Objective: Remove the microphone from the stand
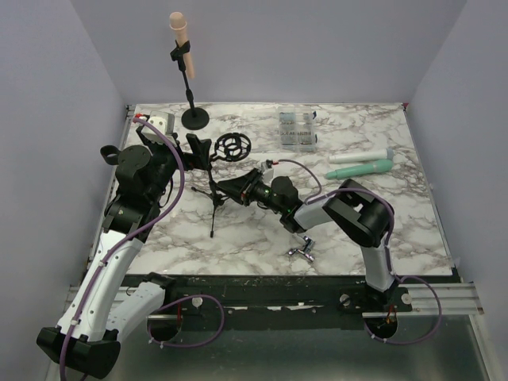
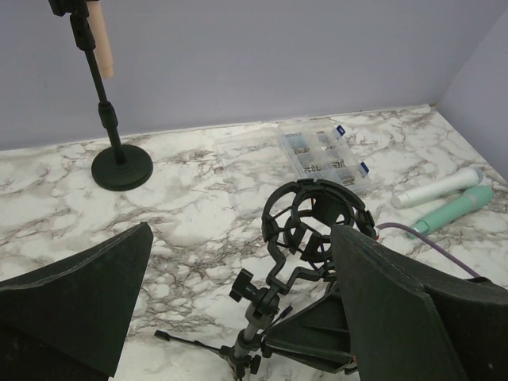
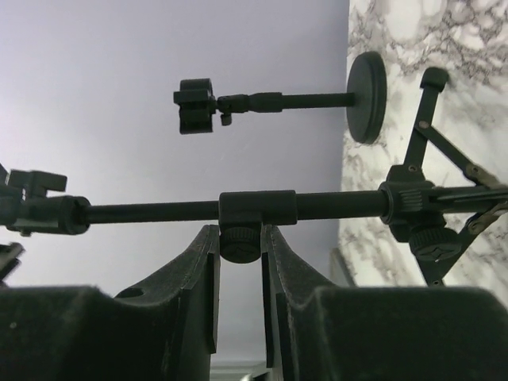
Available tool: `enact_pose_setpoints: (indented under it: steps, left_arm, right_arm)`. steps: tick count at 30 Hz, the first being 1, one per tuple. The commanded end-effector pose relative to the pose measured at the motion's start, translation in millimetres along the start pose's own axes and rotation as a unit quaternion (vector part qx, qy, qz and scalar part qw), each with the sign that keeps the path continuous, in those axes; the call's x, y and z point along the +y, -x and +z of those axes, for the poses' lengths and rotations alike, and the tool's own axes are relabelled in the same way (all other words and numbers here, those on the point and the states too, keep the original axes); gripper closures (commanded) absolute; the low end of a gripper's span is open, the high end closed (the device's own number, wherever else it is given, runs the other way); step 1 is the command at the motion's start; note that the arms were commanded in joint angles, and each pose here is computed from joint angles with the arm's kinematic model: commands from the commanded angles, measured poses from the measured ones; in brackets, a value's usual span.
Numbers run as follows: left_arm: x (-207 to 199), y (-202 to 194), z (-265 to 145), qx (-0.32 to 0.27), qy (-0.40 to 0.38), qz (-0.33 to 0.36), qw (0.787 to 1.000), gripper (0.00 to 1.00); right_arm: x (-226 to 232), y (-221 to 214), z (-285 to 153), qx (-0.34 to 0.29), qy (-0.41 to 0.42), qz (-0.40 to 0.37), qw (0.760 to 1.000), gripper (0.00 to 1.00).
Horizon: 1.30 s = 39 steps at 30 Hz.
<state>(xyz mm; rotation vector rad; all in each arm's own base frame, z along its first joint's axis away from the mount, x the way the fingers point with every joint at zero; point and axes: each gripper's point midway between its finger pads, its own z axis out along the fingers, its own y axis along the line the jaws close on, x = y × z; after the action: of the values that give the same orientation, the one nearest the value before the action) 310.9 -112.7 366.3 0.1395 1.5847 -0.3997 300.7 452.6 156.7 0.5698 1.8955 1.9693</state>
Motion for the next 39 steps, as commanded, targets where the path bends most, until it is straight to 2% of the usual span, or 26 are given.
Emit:
enact_pose_setpoints:
  steps: [1, 6, 10, 15, 18, 21, 23, 24, 28, 31, 34, 39]
  left_arm:
    - [-5, 10, -1, -0.011, -0.009, -0.002, 1.000, 0.01]
    - [-5, 9, 0, -0.009, -0.009, -0.002, 1.000, 0.02]
    - [-4, 8, 1, -0.007, -0.008, -0.002, 1.000, 0.01]
    - [-3, 6, 3, -0.003, -0.006, -0.001, 1.000, 0.01]
    - [-3, 5, 3, -0.003, -0.006, -0.001, 1.000, 0.02]
    - [-3, 4, 4, 0.000, -0.006, -0.001, 1.000, 0.01]
    - [-3, 3, 5, 0.000, -0.006, -0.002, 1.000, 0.01]
    - [-4, 3, 5, 0.002, -0.007, -0.002, 1.000, 0.01]
    - [-3, 2, 6, 0.004, -0.007, -0.002, 1.000, 0.02]
    - [-3, 1, 7, 0.005, -0.007, -0.002, 1.000, 0.01]
    - [-4, 1, 7, 0.005, -0.008, -0.002, 1.000, 0.01]
    - [-6, 0, 8, 0.009, -0.012, -0.006, 1.000, 0.02]
  right_arm:
    - [-21, 8, -2, -0.019, -0.043, -0.142, 0.989, 0.99]
    - [-32, 30, -3, -0.054, -0.075, -0.287, 0.953, 0.99]
    - [-26, 42, -4, -0.078, -0.080, -0.365, 0.924, 0.99]
    - [-9, 43, 0, -0.096, -0.087, -0.491, 0.862, 0.99]
    - [0, 43, -1, -0.110, -0.096, -0.540, 0.829, 0.99]
    - [4, 48, -4, -0.122, -0.101, -0.562, 0.812, 0.99]
    - [3, 49, -4, -0.122, -0.103, -0.566, 0.809, 0.97]
    - [2, 47, -4, -0.118, -0.102, -0.565, 0.810, 0.92]
    - [6, 40, -8, -0.110, -0.093, -0.539, 0.830, 0.60]
    - [17, 30, -17, -0.101, -0.074, -0.514, 0.849, 0.41]
    - [32, 20, -28, -0.091, -0.054, -0.497, 0.861, 0.30]
    - [41, 20, -45, -0.091, -0.079, -0.470, 0.874, 0.17]
